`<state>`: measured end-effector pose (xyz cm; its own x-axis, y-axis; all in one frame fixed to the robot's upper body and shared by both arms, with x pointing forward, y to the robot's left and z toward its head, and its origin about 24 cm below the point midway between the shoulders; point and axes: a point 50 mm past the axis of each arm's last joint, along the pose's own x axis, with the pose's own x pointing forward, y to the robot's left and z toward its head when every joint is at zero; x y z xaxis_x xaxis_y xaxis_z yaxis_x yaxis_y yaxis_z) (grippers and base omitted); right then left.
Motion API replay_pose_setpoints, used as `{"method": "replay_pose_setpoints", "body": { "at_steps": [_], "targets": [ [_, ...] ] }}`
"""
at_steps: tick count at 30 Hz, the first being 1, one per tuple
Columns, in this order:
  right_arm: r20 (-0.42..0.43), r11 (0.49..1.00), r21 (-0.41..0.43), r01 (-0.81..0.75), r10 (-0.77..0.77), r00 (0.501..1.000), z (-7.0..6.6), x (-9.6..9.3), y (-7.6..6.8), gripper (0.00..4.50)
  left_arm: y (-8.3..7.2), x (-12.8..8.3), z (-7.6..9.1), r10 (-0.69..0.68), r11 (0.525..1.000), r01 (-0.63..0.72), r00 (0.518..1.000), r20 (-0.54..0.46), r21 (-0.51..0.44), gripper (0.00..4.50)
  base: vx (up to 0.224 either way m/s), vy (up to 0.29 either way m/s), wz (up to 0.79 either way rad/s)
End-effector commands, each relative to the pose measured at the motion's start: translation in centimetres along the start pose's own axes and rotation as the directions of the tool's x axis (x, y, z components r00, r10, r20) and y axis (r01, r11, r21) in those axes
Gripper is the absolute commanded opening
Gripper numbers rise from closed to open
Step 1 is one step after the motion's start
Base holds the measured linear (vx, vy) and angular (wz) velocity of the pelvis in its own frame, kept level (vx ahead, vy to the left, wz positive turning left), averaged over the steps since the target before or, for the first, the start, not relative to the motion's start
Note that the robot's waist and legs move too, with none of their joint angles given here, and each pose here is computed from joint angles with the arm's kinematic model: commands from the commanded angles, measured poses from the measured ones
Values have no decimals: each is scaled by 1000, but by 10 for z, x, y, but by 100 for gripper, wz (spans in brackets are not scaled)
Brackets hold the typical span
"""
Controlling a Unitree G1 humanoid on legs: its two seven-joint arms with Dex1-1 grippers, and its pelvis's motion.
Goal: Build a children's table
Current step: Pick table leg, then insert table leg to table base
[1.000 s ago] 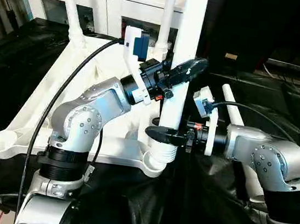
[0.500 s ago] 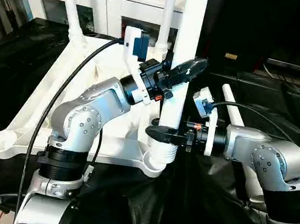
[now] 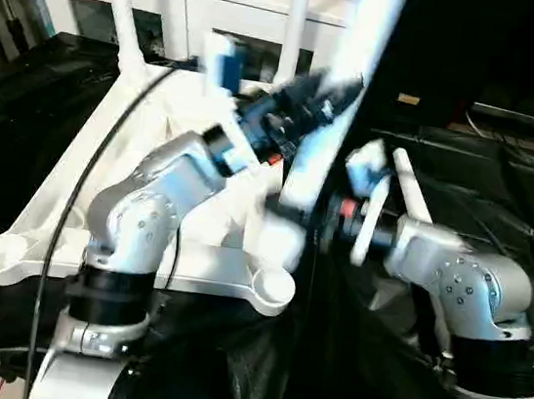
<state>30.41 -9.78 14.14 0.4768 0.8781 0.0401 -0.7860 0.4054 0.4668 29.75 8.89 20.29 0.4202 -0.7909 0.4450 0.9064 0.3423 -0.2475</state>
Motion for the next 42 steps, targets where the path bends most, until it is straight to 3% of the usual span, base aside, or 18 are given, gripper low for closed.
{"method": "replay_pose_setpoints", "body": {
  "at_steps": [1, 4, 5, 7, 8, 11, 12, 13, 16, 20, 25, 28, 30, 33, 42],
  "targets": [
    [49, 999, 1, 54, -54, 997, 4, -7, -6, 193, -2, -4, -3, -27, 1000, 27, 999, -30, 7, 298, 0, 0, 0],
    [54, 989, -43, 139, -136, 989, 0, -10, -12, 193, 1, -23, -15, -39, 991, 62, 981, -191, 115, 298, 0, 0, 0],
    [-6, 963, -146, 228, -232, 973, -9, -14, -19, 193, 7, -40, -28, -7, 966, 104, 926, -376, 237, 298, 0, 0, 0],
    [-48, 923, -236, 303, -323, 945, -19, -17, -26, 193, 12, -58, -42, 29, 933, 171, 842, -538, 318, 298, 0, 0, 0],
    [-57, 891, -293, 348, -379, 924, -27, -21, -31, 193, 15, -77, -54, 31, 920, 238, 749, -662, 313, 298, 0, 0, 0],
    [-58, 875, -292, 385, -418, 907, -34, -26, -35, 193, 13, -94, -63, -9, 923, 290, 673, -740, 253, 298, 0, 0, 0],
    [-58, 875, -292, 386, -420, 906, -34, -26, -35, 193, 12, -94, -64, -10, 923, 292, 670, -742, 251, 298, 0, 0, 0],
    [-56, 869, -285, 404, -436, 898, -37, -28, -35, 193, 10, -103, -68, -38, 928, 309, 632, -774, 207, 298, 0, 0, 0],
    [-54, 871, -271, 409, -438, 897, -43, -30, -33, 193, 11, -115, -77, -53, 939, 306, 579, -814, 156, 280, 0, 0, 0],
    [-61, 871, -290, 395, -429, 901, -47, -28, -31, 193, 16, -122, -83, -34, 936, 311, 542, -840, 163, 251, 0, 0, 0],
    [-67, 884, -305, 354, -391, 918, -48, -24, -26, 193, 34, -134, -88, 81, 942, 255, 463, -883, 219, 217, 0, 0, 0],
    [-71, 887, -307, 346, -384, 921, -47, -25, -25, 193, 35, -138, -88, 86, 950, 229, 461, -883, 212, 204, 0, 0, 0],
    [-75, 888, -310, 340, -379, 922, -47, -25, -24, 193, 35, -140, -87, 86, 954, 218, 461, -883, 207, 170, 0, 0, 0],
    [-78, 889, -313, 334, -374, 924, -47, -26, -24, 193, 36, -143, -87, 88, 958, 204, 460, -883, 202, 165, 0, 0, 0],
    [-87, 890, -324, 321, -365, 927, -45, -27, -26, 193, 38, -149, -87, 99, 966, 171, 453, -886, 195, 71, 0, 0, 0]
  ]
}}
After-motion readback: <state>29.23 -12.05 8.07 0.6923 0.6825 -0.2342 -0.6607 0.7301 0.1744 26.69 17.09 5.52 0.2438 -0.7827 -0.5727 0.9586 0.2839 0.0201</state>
